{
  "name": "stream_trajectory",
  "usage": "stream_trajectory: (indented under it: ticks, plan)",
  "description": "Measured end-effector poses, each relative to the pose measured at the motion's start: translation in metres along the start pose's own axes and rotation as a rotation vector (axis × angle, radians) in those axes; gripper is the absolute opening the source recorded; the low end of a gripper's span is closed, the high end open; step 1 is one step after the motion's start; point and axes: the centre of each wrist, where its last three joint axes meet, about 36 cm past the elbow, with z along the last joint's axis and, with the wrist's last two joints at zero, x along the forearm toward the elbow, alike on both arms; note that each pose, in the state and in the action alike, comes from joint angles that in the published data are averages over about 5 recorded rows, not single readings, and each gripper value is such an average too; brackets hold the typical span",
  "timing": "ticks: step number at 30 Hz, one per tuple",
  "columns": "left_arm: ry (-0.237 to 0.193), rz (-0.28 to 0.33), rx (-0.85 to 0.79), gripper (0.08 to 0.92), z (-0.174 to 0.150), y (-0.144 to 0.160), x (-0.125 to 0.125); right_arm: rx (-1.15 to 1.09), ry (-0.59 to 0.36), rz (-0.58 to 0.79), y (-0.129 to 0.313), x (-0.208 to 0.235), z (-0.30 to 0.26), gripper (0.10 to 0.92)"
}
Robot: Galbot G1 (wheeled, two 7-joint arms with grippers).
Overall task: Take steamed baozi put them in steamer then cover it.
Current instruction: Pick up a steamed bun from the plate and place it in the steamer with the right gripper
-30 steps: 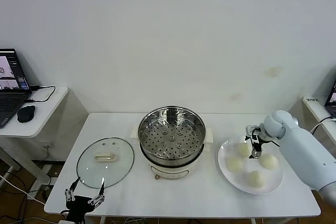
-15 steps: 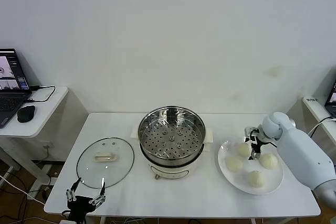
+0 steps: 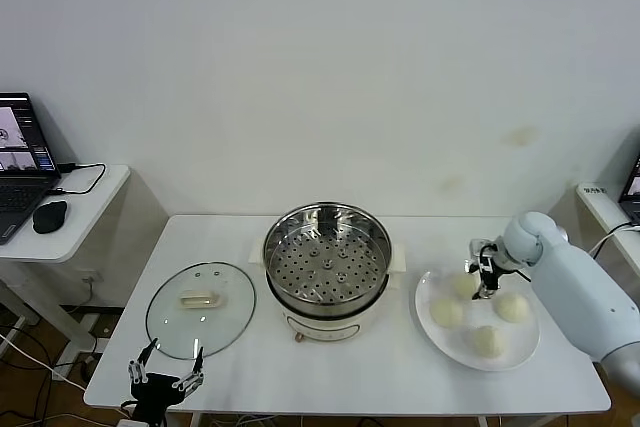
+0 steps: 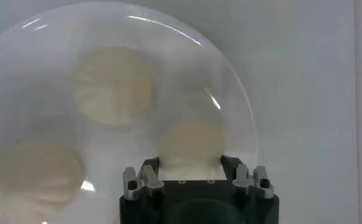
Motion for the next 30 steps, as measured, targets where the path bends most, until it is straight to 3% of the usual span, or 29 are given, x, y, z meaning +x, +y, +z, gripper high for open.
stream_trajectory:
  ticks: [13,23,30]
  plan:
    - [-0.017,-0.017,0.003,0.823,-0.004,-0.002,-0.002,0.019,-0.113,0.050,-0.043,0.088,-0.029,0.636]
    - [-0.031,-0.040,-0.001,0.823,-0.010,0.000,-0.001,0.149,-0.229,0.056,-0.096,0.160,-0.107,0.634]
    - [-0.039,-0.066,-0.008,0.823,-0.011,0.002,-0.001,0.370,-0.302,0.032,-0.128,0.181,-0.172,0.631]
